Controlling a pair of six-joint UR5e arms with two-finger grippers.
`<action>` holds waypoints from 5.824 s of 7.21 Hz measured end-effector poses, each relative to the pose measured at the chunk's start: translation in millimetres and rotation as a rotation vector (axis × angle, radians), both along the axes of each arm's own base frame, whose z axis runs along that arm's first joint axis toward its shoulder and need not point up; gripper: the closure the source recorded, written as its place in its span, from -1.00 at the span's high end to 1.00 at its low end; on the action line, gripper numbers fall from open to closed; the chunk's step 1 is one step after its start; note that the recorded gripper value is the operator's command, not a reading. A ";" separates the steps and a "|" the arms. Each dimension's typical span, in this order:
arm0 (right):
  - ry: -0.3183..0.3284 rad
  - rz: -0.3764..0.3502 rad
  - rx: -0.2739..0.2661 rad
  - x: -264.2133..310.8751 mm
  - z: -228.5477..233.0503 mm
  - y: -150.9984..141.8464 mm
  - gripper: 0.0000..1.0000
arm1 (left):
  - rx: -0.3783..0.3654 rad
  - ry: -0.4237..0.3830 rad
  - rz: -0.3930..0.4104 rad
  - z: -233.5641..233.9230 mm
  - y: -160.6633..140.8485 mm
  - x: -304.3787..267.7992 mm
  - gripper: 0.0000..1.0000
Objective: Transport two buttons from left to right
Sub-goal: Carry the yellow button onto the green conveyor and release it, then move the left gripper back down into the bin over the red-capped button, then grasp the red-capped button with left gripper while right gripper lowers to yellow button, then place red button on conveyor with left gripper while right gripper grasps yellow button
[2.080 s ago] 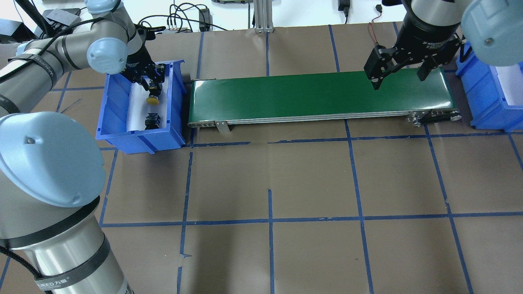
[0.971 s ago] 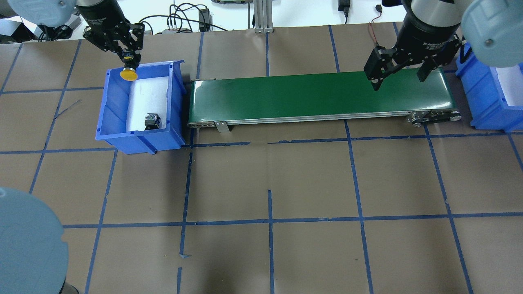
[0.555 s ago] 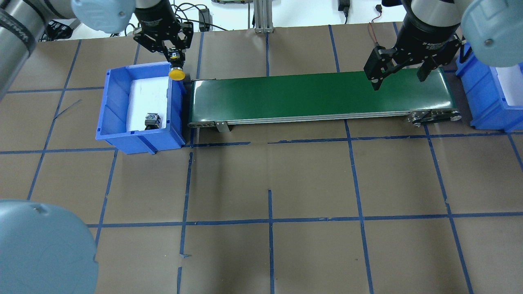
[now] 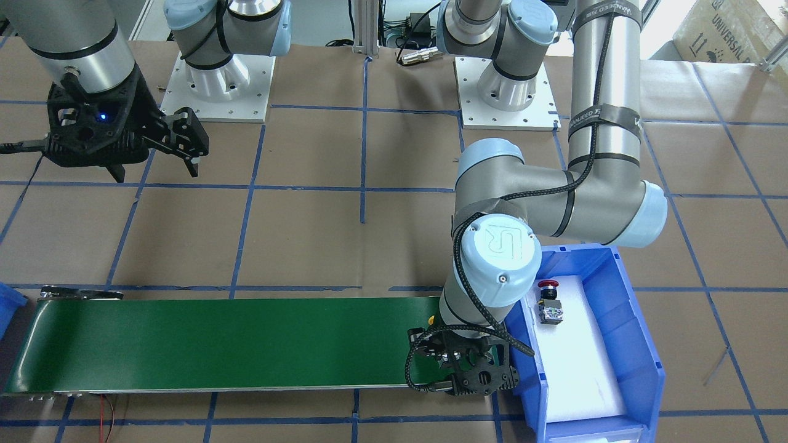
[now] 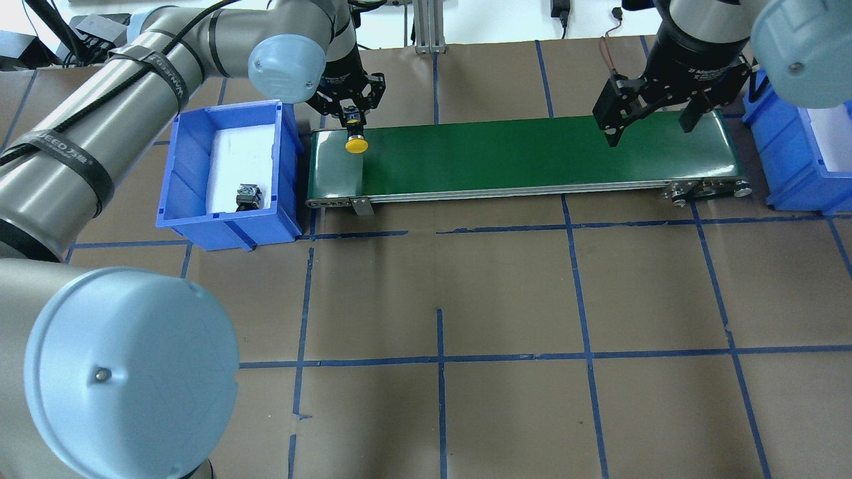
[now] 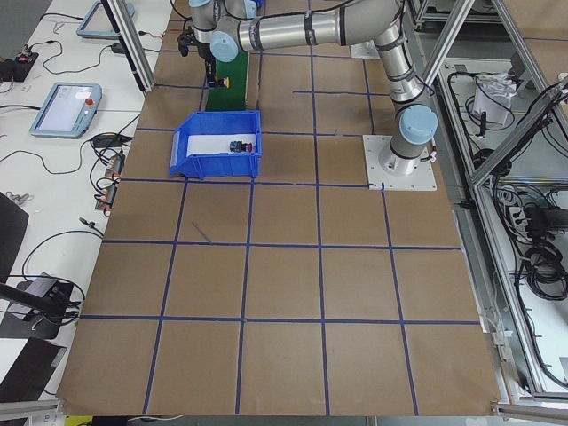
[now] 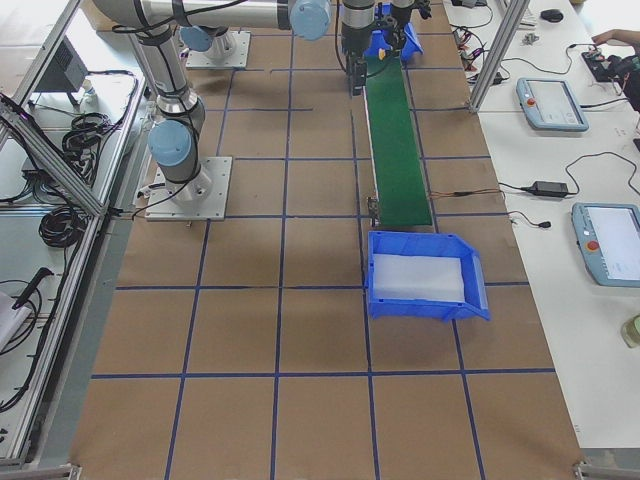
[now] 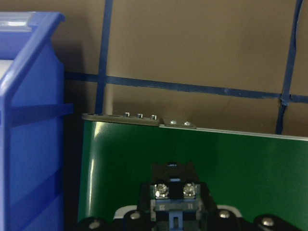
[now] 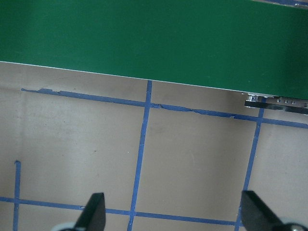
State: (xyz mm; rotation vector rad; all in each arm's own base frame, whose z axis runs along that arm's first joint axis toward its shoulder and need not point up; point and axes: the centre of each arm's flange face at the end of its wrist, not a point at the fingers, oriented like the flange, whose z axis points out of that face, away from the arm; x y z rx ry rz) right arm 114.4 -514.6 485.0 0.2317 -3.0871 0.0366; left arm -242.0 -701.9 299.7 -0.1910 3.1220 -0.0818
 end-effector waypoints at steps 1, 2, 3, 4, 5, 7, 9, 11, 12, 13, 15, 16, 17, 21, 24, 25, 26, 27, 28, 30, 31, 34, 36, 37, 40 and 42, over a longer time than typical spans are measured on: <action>0.000 0.000 0.000 0.0 0.0 0.0 1.00 | 0.008 -0.003 0.002 -6.1 0.6 -1.5 1.00; 0.000 0.000 0.000 0.0 0.0 0.0 1.00 | 0.015 -0.005 0.002 -7.9 2.5 -1.9 1.00; 0.000 0.000 0.001 0.0 0.0 0.1 1.00 | 0.018 -0.008 0.001 -3.2 3.9 -0.6 1.00; 0.000 0.000 0.000 0.0 0.0 0.0 1.00 | 0.012 -0.018 -0.006 11.8 4.5 5.8 1.00; 0.000 -0.001 0.000 0.0 0.0 0.0 1.00 | 0.004 -0.038 -0.026 37.0 7.5 22.1 1.00; 0.000 0.000 0.000 0.0 0.0 0.0 1.00 | 0.000 -0.051 -0.064 76.5 5.5 102.7 1.00; 0.000 0.000 0.000 0.0 0.0 0.0 1.00 | 0.010 -0.019 -0.118 81.1 0.3 191.8 1.00; -0.004 -0.005 0.000 0.4 -0.3 -0.2 0.99 | 0.036 -0.002 -0.167 62.1 13.1 228.4 0.96; -0.011 -0.023 0.001 1.0 -0.5 0.0 0.99 | 0.040 -0.003 -0.172 51.7 27.9 231.4 0.92; -0.025 -0.058 0.000 2.3 -0.5 0.3 0.99 | 0.036 -0.007 -0.172 39.2 41.5 231.3 0.90; -0.050 -0.094 0.003 5.2 0.1 1.6 1.00 | 0.038 -0.007 -0.154 14.4 56.8 228.1 0.75; -0.054 -0.095 0.006 5.8 0.2 2.2 1.00 | 0.045 -0.004 -0.146 4.9 60.1 227.1 0.50; -0.055 -0.093 0.008 6.0 -0.1 2.3 1.00 | 0.048 -0.003 -0.142 -2.8 60.9 226.8 0.48; -0.054 -0.084 0.014 7.9 -3.1 1.0 1.00 | 0.087 0.005 -0.102 -40.9 71.7 224.3 0.48; -0.054 -0.074 0.027 14.2 -15.1 3.2 1.00 | 0.105 0.009 -0.095 -64.5 75.3 223.5 0.48; -0.054 -0.074 0.029 14.7 -18.8 3.2 1.00 | 0.110 0.010 -0.094 -68.7 74.9 223.2 0.48; -0.054 -0.073 0.027 15.9 -22.1 1.3 1.00 | 0.115 0.011 -0.093 -71.4 75.0 222.9 0.48; -0.055 -0.065 0.018 20.6 -27.3 -4.1 0.99 | 0.120 0.012 -0.093 -73.9 75.0 222.7 0.47; -0.056 -0.049 -0.002 31.4 -34.5 -11.7 1.00 | 0.126 0.014 -0.093 -78.0 74.6 222.8 0.15; -0.061 -0.051 -0.047 59.0 -53.2 -28.6 1.00 | 0.133 0.015 -0.093 -83.4 73.6 223.6 -0.47; -0.064 -0.059 -0.062 69.0 -62.8 -37.0 1.00 | 0.132 0.014 -0.094 -83.5 72.9 223.7 -0.57; -0.079 -0.104 -0.100 97.7 -92.4 -58.8 1.00 | 0.109 -0.019 -0.099 -62.6 65.3 224.5 -0.57; -0.095 -0.142 -0.114 119.4 -115.8 -72.5 1.00 | 0.109 -0.031 -0.102 -29.0 66.0 222.8 -0.57; -0.105 -0.145 -0.121 131.4 -124.3 -84.5 1.00 | 0.110 -0.032 -0.102 -9.8 69.4 222.1 -0.57; -0.109 -0.093 -0.135 183.1 -149.1 -128.1 1.00 | 0.109 -0.024 -0.102 91.8 87.4 210.8 -0.57; -0.102 -0.070 -0.138 205.0 -166.5 -150.3 0.99 | 0.081 -0.026 -0.095 160.4 92.4 167.7 -0.57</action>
